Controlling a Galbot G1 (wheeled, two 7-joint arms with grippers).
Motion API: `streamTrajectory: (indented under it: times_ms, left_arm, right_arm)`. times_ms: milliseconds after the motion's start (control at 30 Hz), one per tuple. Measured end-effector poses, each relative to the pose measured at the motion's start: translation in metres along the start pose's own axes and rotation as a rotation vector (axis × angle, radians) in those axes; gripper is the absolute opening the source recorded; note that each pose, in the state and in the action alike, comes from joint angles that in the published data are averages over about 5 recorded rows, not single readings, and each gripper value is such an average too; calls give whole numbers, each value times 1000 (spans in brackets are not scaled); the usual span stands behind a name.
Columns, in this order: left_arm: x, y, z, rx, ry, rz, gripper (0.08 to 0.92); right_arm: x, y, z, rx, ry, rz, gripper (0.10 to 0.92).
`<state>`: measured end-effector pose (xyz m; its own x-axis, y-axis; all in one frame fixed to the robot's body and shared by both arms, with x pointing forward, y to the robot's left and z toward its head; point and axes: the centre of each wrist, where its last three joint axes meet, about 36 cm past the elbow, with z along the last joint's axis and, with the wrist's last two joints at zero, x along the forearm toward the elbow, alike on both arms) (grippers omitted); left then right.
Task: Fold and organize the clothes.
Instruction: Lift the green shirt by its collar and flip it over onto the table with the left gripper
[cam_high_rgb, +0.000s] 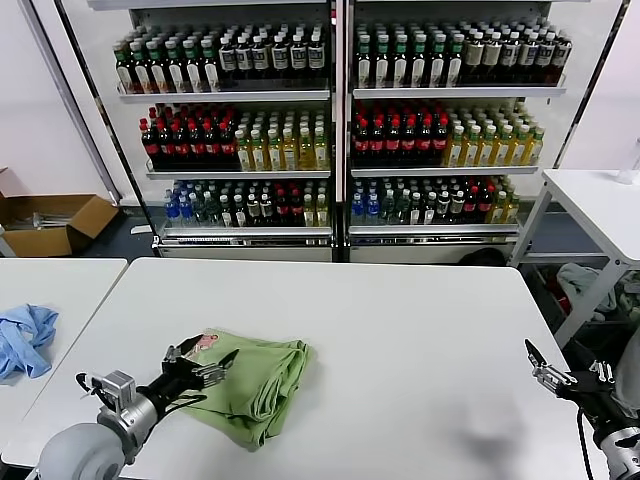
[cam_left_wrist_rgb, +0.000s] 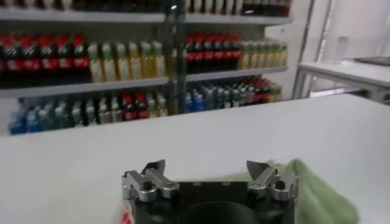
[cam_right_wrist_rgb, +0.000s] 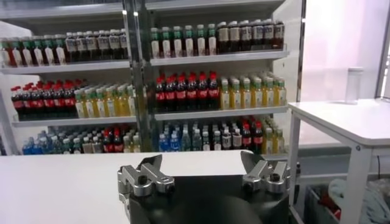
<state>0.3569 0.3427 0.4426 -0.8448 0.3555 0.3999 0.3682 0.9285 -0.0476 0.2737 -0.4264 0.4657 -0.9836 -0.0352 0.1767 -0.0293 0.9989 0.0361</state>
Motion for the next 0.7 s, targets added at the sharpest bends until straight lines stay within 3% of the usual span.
streamTrajectory:
  times_ms: [233,700]
  left_arm:
    - [-10,22,8,42,67,-42,823]
    - [-35,50,19,96,134,-82,823]
  right_arm:
    - [2,-2,0,9,-2,2,823]
    - [0,-6,-4,7,-8,2,823]
